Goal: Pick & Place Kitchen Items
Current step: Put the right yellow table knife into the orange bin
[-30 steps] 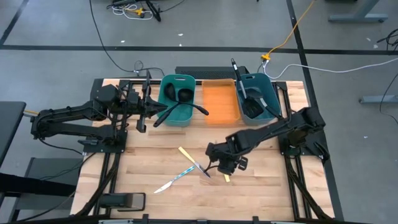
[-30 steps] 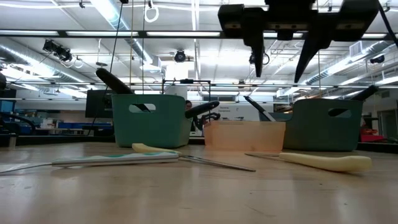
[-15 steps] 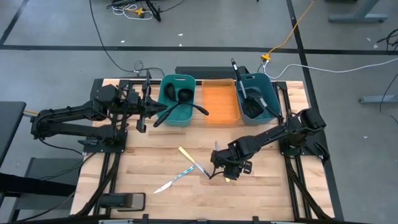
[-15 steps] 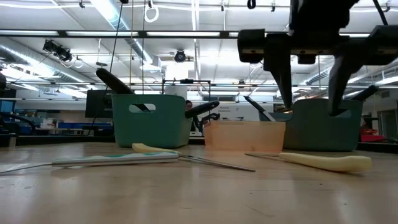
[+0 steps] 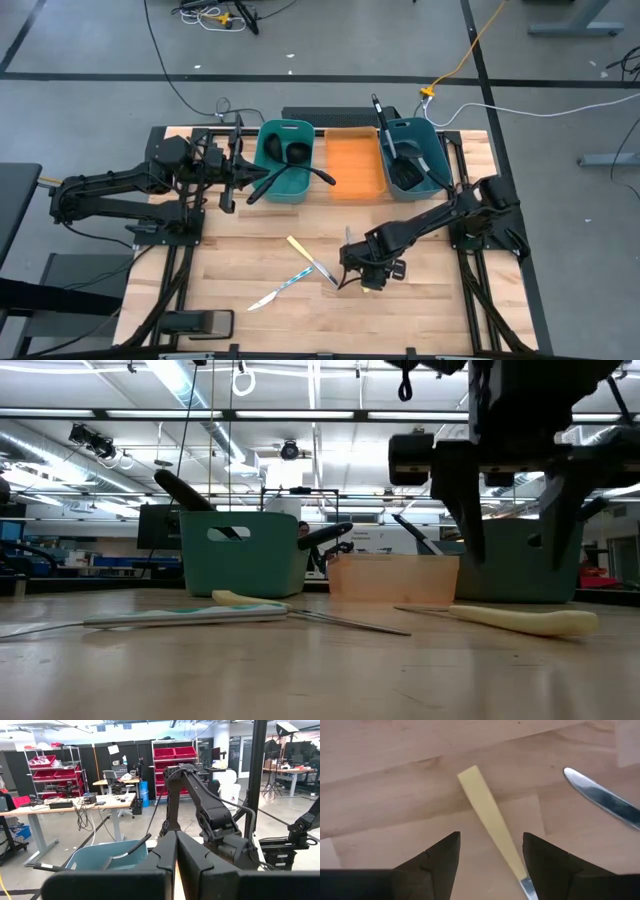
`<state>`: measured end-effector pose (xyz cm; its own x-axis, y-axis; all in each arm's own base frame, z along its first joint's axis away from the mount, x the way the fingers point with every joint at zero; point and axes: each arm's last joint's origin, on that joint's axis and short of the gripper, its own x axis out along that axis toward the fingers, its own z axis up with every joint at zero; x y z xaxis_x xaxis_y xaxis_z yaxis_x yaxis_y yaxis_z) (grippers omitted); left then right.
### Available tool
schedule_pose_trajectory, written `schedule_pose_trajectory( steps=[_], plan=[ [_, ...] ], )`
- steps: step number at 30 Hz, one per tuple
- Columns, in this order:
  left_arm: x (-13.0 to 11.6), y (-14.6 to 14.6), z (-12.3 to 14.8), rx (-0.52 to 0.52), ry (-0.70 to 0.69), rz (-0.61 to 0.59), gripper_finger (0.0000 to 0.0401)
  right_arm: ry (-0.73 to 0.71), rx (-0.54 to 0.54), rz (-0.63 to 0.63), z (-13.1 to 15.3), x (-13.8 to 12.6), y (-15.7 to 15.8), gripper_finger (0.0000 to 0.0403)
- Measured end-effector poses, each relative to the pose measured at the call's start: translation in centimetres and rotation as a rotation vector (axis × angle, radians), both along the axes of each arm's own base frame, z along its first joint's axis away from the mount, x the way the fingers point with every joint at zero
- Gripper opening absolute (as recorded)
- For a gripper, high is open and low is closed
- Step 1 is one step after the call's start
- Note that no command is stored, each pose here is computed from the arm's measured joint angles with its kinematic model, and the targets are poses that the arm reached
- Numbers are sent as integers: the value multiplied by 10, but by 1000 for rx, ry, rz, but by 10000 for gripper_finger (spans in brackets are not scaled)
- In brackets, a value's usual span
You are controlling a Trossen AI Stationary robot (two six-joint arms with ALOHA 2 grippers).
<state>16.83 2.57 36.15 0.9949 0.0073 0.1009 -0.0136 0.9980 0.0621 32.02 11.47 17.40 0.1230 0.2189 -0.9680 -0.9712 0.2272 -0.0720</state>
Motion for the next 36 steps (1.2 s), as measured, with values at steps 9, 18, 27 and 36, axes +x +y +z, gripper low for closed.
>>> schedule_pose_trajectory(
  steps=[9,18,27,36],
  plan=[
    [0,0,0,0,0,0,16,25,-56,2,-22,6,1,221],
    [0,0,0,0,1,0,16,16,-24,1,-21,8,3,221],
    [0,0,0,0,1,-1,16,27,-15,0,-27,10,4,221],
    [0,0,0,10,1,1,16,28,-79,-10,-35,12,2,221]
  ],
)
